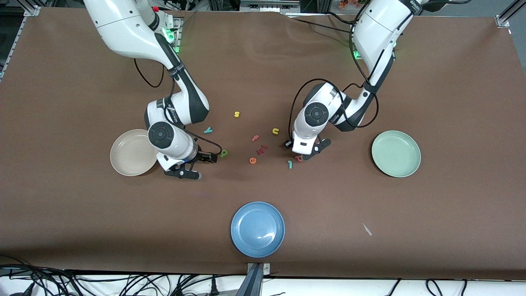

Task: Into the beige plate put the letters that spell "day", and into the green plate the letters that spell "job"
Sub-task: 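Grasp the blue o while the right gripper reaches the yellow d, then place the blue o on the green plate with the left gripper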

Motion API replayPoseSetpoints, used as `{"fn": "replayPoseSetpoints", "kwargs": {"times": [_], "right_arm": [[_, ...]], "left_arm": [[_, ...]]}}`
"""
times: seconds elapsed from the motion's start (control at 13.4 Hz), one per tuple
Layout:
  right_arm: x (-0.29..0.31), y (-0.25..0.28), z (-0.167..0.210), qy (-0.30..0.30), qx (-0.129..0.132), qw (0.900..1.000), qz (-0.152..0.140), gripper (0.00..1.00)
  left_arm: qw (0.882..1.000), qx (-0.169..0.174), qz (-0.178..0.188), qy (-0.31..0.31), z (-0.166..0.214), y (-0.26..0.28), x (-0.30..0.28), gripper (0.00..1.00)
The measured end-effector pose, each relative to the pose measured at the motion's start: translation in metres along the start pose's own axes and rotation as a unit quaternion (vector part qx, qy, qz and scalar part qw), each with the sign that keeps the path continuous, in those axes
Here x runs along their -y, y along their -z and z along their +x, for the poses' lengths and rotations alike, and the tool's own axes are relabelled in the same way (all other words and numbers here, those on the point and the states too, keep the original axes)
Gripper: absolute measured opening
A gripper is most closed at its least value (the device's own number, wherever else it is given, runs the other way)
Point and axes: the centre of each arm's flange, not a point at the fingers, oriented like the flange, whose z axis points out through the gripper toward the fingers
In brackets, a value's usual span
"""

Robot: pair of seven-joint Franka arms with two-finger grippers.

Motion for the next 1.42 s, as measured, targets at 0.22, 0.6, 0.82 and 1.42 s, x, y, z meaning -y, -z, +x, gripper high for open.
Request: {"fn": "replayPoseSetpoints", "kwargs": {"times": [0.22,0.6,0.82,1.42], "right_arm": [[-0.002,-0.014,-0.001,-0.001,0.007,1.0,-0.005,0.97],[-0.003,-0.027,0.0,-0.002,0.002,1.0,-0.004,0.83],[-0.003,-0.027,0.0,-0.001,0.002,1.0,-0.004,0.64],[-0.002,-0.025,0.0,-0.001,0.001,1.0,-0.004,0.3]], "left_arm": [[1.0,-0.001,-0.002,-0.003,0.0,0.001,-0.002,0.25],[0.999,-0.036,-0.027,-0.028,0.025,0.063,-0.01,0.25],[0.997,-0.052,-0.016,-0.063,0.077,0.167,0.029,0.25],[0.978,0.02,0.038,-0.204,0.251,0.177,0.222,0.25]]}}
